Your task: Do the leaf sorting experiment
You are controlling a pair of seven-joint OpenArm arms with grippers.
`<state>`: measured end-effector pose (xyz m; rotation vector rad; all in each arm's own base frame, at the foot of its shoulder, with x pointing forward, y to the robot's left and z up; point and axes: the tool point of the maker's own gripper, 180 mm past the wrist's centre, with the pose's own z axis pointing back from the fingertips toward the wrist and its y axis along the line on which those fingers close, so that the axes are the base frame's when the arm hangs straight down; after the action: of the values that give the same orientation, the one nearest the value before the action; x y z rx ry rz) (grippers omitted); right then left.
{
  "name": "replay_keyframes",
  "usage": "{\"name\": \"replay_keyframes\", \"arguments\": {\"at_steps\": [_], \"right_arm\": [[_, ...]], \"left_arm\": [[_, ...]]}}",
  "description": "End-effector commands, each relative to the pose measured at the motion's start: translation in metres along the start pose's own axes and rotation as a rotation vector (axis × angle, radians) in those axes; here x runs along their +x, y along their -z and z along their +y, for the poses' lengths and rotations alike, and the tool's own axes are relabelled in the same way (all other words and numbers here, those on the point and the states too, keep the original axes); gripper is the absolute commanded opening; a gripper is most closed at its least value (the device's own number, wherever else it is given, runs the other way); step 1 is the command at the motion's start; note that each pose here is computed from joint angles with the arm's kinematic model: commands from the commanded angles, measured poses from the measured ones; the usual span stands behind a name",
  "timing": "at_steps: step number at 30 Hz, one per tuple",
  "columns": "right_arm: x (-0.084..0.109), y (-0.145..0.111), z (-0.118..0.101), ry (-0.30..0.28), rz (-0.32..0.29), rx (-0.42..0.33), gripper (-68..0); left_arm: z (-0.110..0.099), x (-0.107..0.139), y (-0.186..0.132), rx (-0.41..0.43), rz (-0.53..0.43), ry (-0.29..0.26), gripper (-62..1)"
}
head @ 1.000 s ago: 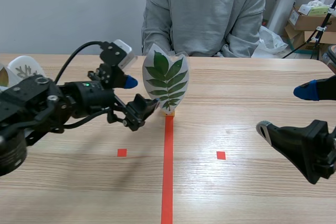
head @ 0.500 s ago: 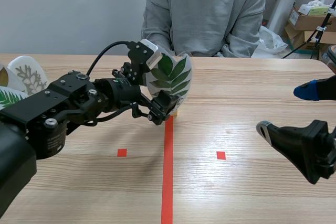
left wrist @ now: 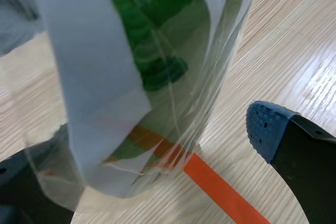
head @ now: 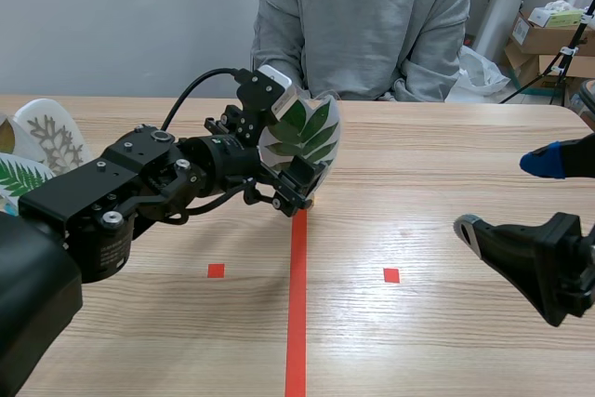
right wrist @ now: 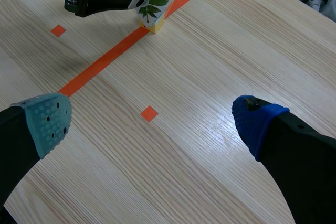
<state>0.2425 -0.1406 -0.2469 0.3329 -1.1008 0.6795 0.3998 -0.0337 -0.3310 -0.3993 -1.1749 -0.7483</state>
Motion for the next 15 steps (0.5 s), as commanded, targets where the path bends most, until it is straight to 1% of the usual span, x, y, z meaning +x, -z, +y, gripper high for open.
{"name": "replay_keyframes", "arguments": {"at_steps": [1, 11, 12, 15], "right_arm": [[0.0074, 0.0001, -0.0039, -0.009, -0.024, -0.006, -4.1], [0.0074, 0.0001, -0.0039, -0.009, -0.024, -0.006, -4.1], [0.0074, 0.0001, -0.0039, -0.009, -0.024, -0.006, -4.1], [0.0074, 0.0001, -0.0039, -0.009, -0.024, -0.006, -4.1]], "left_arm": [[0.0056, 0.0117, 0.0011, 0.009, -0.032, 0.003, -11.5], [0.0054, 0.0114, 0.0011, 0.008, -0.030, 0.003, -12.0], [0.0054, 0.0114, 0.0011, 0.008, -0.030, 0.003, -13.6], [0.0048, 0.0105, 0.0010, 0.007, -0.029, 0.002, -22.9]]}}
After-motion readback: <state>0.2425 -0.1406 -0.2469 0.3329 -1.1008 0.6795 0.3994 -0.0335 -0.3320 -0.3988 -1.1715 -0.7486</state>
